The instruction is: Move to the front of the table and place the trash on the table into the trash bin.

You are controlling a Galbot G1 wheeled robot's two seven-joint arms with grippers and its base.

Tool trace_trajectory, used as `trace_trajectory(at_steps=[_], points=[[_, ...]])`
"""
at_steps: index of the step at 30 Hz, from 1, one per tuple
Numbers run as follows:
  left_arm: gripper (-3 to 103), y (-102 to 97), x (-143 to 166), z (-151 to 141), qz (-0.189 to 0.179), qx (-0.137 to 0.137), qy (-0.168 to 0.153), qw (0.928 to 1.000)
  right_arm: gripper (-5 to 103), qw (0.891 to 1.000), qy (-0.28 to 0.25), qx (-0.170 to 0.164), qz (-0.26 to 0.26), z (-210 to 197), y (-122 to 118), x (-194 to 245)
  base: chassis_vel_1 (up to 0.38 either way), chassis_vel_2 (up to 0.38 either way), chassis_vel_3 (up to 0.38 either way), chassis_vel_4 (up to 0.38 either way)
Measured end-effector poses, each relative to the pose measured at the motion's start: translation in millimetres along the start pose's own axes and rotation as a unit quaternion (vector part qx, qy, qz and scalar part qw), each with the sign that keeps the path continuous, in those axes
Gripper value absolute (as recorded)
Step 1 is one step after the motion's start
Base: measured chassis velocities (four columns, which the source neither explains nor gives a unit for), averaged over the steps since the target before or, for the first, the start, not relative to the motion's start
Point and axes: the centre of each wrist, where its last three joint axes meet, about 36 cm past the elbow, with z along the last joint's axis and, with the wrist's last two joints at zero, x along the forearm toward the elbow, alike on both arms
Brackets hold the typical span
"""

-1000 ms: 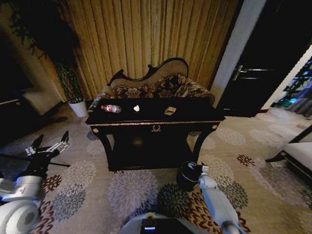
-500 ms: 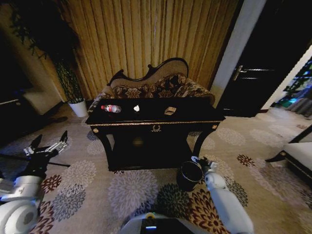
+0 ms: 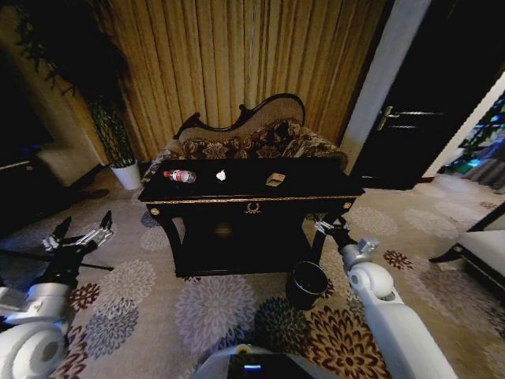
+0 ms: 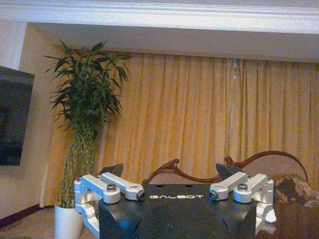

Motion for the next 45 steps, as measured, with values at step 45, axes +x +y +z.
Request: trace_trajectory(at_steps=[45], points=[[100, 0.0, 2, 1, -0.002, 0.002, 0.003, 1.0000, 100, 0.999, -0.018, 0.000, -0.035, -26, 30, 9, -0.045, 0.044, 0.042, -0.043]])
